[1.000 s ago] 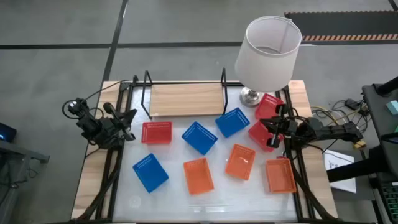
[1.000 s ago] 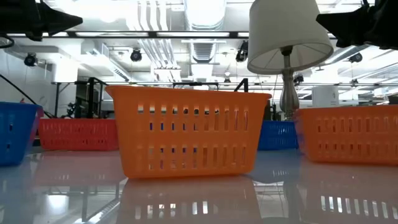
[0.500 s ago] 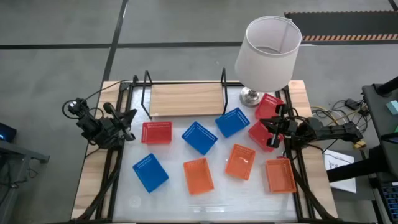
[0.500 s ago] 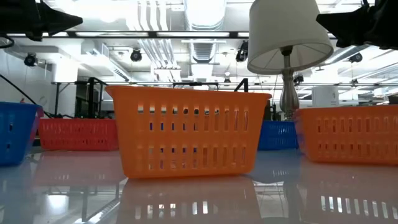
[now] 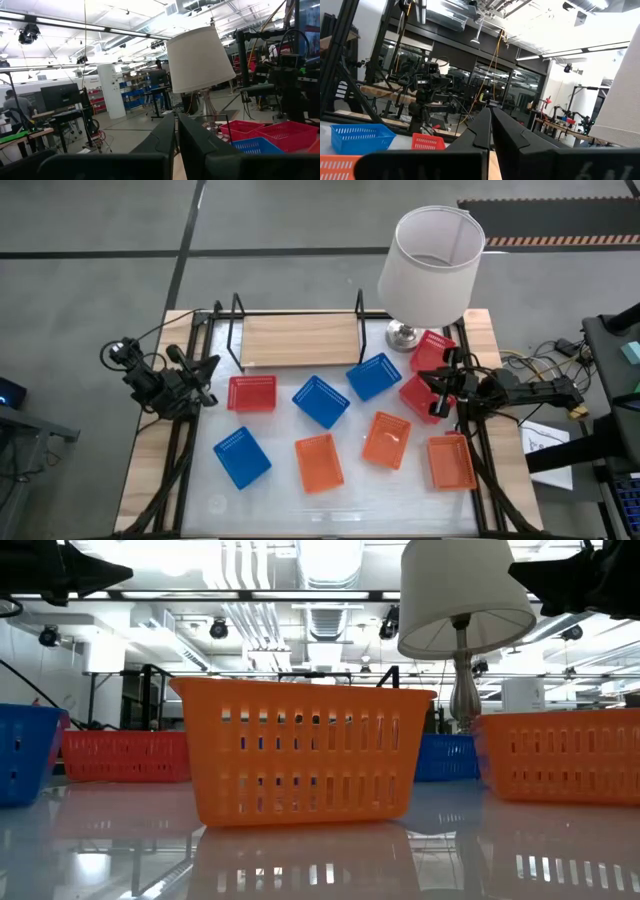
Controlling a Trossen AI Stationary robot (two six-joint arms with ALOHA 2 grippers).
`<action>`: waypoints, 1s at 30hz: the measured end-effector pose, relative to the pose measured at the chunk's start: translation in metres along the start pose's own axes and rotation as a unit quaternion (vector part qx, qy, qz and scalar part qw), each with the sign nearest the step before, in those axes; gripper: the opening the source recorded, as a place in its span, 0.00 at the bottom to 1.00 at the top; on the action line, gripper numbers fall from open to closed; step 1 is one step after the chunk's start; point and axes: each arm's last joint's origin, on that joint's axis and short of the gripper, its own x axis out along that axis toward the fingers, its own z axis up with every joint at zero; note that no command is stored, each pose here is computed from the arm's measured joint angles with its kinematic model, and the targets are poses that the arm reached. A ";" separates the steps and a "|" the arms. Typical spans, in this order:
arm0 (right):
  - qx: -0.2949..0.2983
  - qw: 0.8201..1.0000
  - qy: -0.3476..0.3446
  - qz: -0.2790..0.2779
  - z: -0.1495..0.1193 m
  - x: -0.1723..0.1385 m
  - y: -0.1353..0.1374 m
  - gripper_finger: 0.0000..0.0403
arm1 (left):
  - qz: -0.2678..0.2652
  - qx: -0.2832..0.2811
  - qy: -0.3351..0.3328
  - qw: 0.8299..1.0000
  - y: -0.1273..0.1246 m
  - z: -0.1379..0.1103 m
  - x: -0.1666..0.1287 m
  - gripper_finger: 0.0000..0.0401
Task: Stack baskets on shelf by color
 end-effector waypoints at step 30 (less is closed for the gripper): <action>0.242 0.970 -0.009 -0.002 0.003 0.000 -0.001 0.02 | 0.000 0.000 0.000 1.000 0.000 0.000 0.000 0.02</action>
